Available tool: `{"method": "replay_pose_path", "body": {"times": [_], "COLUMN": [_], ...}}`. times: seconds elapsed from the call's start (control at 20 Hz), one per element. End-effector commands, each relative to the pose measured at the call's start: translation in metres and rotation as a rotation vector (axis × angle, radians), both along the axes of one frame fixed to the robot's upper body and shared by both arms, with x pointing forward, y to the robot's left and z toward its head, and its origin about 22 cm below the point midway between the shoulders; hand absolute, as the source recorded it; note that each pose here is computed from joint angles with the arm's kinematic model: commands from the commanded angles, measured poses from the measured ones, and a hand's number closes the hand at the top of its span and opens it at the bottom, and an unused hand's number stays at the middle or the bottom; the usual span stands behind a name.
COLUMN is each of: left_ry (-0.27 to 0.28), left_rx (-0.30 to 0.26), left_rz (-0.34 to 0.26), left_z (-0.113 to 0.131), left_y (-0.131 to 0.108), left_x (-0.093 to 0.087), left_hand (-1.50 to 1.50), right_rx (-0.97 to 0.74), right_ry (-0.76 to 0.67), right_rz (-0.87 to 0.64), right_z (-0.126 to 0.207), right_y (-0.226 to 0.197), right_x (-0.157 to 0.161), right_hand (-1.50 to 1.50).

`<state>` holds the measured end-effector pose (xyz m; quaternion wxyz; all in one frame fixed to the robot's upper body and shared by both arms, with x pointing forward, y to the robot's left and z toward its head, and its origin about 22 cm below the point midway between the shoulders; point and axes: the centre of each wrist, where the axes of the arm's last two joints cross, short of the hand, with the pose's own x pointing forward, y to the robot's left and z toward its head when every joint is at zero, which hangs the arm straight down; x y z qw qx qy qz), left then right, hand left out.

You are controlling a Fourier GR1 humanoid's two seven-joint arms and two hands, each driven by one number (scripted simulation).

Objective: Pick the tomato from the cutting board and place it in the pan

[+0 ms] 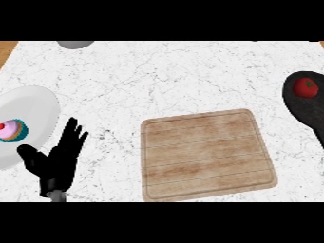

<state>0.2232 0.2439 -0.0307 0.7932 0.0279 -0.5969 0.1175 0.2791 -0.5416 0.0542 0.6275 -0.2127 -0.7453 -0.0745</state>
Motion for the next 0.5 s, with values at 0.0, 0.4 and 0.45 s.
{"method": "replay_pose_path", "body": {"times": [0.0, 0.4, 0.45], "left_ry": [0.044, 0.054, 0.044], "left_rx": [0.007, 0.013, -0.006], "left_rz": [0.002, 0.024, 0.027], "left_z": [-0.004, 0.002, -0.007], "left_y": [0.004, 0.015, -0.001], "left_x": [-0.013, -0.013, -0.024], "left_hand": [0.0, 0.0, 0.0], "right_rx": [0.001, -0.003, 0.0], "right_ry": [0.003, 0.038, 0.033], "right_rz": [0.027, -0.013, -0.015], "right_z": [-0.003, -0.032, -0.025], "right_y": [-0.004, 0.003, -0.001], "right_x": [-0.008, -0.028, -0.03], "right_hand": [-1.5, -1.5, -1.5]}}
